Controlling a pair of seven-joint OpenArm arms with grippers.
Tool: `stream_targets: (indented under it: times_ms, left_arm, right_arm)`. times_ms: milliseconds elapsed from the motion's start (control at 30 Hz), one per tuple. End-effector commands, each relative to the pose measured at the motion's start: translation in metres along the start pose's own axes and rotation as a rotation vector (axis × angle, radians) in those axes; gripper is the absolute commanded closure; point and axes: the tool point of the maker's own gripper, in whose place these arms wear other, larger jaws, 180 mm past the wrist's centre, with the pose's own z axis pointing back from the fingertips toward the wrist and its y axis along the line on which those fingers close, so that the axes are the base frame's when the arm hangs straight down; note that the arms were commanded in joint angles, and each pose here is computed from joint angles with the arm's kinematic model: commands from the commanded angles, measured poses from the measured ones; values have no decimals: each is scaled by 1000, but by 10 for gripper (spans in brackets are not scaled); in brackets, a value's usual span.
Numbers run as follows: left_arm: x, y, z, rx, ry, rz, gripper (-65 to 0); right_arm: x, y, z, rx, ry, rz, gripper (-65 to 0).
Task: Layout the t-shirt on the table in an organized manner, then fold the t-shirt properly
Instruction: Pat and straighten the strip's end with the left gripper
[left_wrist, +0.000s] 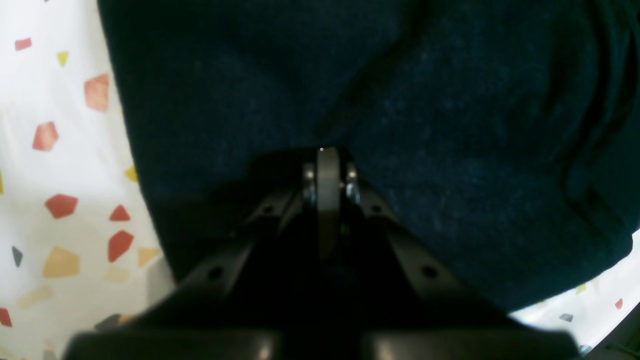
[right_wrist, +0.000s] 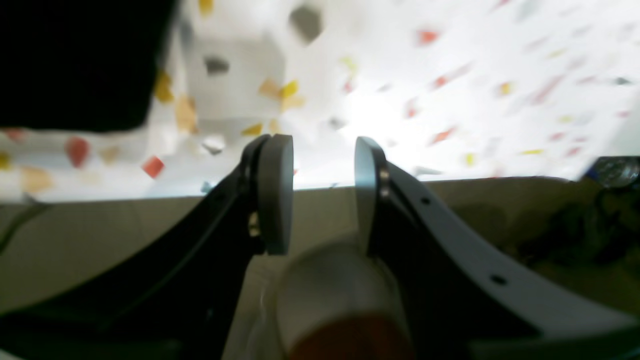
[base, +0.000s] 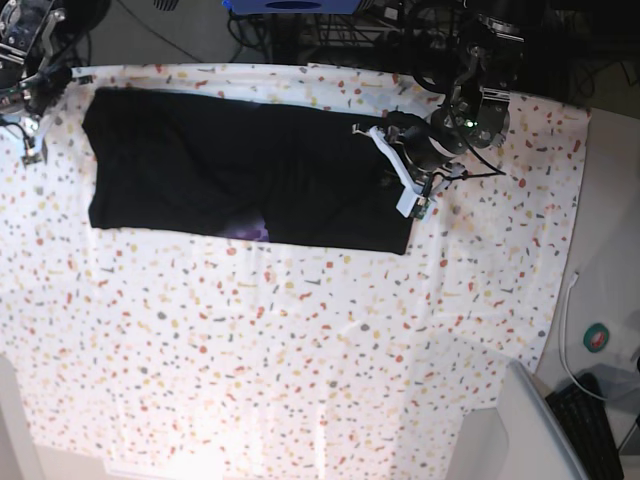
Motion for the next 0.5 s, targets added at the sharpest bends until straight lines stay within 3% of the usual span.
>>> stream_targets:
  times_ms: [0, 100, 233, 367, 467]
  left_arm:
    - [2, 10, 3, 39, 13, -20, 0]
    - [18, 5, 9, 34, -33, -37, 0]
    - [33, 2, 14, 31, -72, -52, 0]
    - [41, -2, 20, 28, -98, -62, 0]
    - [44, 10, 32, 64, -127, -39, 0]
  right_arm:
    - [17, -3, 9, 1, -68, -16, -207]
    - [42, 12, 18, 102, -186, -74, -234]
    - [80, 19, 30, 231, -322, -188, -408]
    - [97, 8, 35, 336, -379, -354, -423]
    - [93, 7, 30, 450, -361, -439, -425]
